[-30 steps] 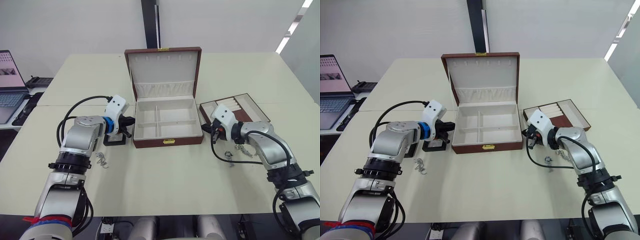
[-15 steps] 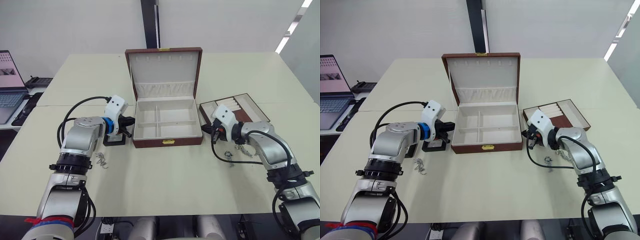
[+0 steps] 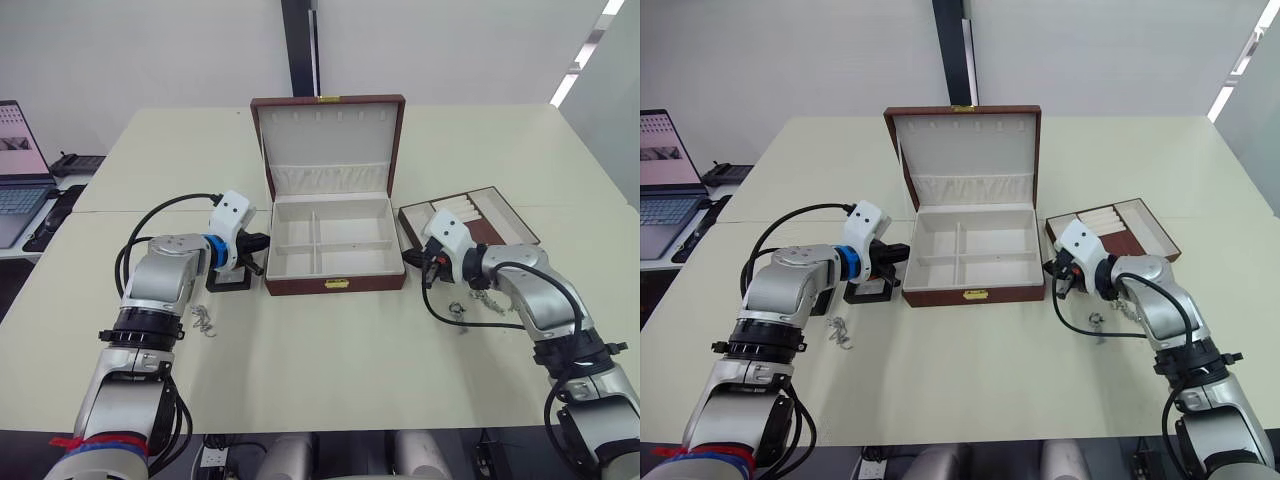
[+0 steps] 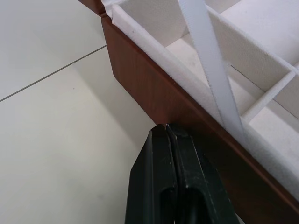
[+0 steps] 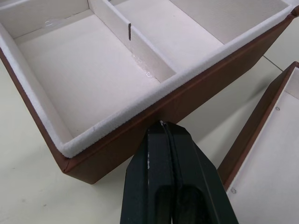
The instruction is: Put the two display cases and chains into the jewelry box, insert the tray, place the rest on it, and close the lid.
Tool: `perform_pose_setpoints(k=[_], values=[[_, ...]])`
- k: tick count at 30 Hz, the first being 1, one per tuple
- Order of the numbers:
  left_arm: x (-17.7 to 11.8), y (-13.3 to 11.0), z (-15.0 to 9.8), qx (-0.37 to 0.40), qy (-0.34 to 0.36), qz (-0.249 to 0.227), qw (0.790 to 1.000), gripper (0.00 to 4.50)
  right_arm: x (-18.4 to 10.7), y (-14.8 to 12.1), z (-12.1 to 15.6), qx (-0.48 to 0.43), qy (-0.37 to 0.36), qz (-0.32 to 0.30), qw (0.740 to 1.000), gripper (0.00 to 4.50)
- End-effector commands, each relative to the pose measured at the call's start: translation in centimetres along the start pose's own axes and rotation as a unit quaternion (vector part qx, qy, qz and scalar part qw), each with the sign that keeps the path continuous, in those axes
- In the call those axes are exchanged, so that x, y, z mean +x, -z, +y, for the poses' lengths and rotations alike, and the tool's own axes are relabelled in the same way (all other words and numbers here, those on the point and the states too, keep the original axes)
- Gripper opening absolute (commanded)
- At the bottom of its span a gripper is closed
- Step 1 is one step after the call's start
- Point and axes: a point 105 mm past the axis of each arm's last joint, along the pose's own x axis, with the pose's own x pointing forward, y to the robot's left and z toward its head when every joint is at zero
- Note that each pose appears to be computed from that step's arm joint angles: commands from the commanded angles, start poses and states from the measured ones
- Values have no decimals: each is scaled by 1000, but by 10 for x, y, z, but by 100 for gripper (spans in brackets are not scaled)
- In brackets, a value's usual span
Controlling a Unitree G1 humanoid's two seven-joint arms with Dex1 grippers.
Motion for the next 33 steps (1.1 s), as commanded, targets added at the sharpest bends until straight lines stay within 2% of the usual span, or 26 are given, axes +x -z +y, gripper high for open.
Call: perform_pose_setpoints(k=[1,6,9,16,22,25,28,31,33], values=[[-4,-21,-6,28,13,-43,999,0,-4,-19,6,-18,-4,-33,999,2],[-13,-17,4,43,-9,-43,998,0,-12,-18,2,-14,10,-25,1000,2],[-26,-16,20,51,-35,-44,997,0,-20,-20,-3,-9,27,-28,999,2],[-83,-13,53,65,-62,-69,994,0,-63,-27,-24,-71,86,-55,992,2],[-139,5,72,66,-90,-94,989,0,-112,-12,-35,-92,126,-50,986,2],[-183,43,81,36,-99,-47,993,0,-154,13,-36,-67,150,-18,986,2],[-208,75,81,19,-102,6,995,0,-179,27,-33,-26,161,0,987,2],[-227,100,80,10,-109,33,993,58,-199,46,-27,-18,156,37,987,0],[-235,111,79,3,-114,39,993,115,-211,58,-22,-13,153,58,986,0]])
